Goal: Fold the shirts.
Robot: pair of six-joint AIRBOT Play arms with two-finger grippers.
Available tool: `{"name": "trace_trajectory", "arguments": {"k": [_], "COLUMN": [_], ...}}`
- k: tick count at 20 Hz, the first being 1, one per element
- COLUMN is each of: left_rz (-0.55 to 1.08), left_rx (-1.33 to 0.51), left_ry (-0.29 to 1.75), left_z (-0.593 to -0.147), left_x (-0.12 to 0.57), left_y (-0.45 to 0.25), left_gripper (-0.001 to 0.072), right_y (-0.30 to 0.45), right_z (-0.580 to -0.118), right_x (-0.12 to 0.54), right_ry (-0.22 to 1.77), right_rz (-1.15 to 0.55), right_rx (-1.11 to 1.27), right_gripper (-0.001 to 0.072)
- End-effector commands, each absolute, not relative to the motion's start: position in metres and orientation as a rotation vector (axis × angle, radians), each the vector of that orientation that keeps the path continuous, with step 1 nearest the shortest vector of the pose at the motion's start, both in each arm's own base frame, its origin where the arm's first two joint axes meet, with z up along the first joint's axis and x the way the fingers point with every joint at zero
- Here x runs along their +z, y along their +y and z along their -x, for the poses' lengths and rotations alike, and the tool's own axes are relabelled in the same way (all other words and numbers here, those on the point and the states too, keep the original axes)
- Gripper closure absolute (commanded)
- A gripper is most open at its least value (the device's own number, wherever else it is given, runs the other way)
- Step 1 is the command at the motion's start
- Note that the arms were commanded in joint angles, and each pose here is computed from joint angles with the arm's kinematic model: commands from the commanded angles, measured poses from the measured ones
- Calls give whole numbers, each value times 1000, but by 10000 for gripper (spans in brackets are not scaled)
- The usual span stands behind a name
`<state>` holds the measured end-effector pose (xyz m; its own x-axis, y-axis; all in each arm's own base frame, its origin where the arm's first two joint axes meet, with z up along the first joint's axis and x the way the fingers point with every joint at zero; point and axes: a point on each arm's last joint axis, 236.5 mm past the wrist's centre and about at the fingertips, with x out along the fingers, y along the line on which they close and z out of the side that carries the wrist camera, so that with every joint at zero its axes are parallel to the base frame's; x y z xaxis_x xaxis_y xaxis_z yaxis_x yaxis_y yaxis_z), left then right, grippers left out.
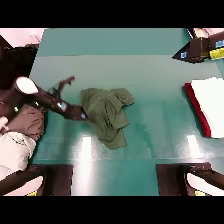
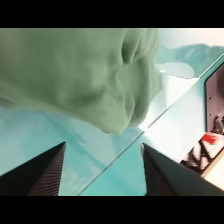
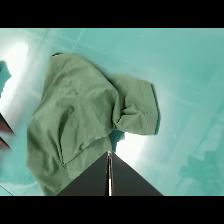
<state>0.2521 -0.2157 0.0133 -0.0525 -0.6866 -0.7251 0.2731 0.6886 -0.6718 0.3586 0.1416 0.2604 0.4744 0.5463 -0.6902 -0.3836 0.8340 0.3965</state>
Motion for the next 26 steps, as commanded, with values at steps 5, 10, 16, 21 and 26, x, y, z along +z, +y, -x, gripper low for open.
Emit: {"name": "trace_trajectory", "arguments": {"k": [5,10,16,21,26], "left_rz": [340,351,214,21,3], "left_rx": [-806,-771,-864,-702,-681], "left_ry": [1417,1419,1309,1155,1150], "left_z": [-197,-199,-225,-256,-260], "left_x": [-42,-48,37,117,122], "left_y": [-275,-280,-244,-161,-153], "left_gripper": [166,640,683,682,682], "right_y": [142,142,142,151,188], "right_z": [-362,-362,-349,-356,-378], "right_x": [253,253,218,97,-22], "right_ry": [921,924,1092,1337,1431], "right_rz": [-208,-208,-196,-318,-473], "right_rx": [567,568,592,538,539], "right_gripper": [690,690,689,439,188]}}
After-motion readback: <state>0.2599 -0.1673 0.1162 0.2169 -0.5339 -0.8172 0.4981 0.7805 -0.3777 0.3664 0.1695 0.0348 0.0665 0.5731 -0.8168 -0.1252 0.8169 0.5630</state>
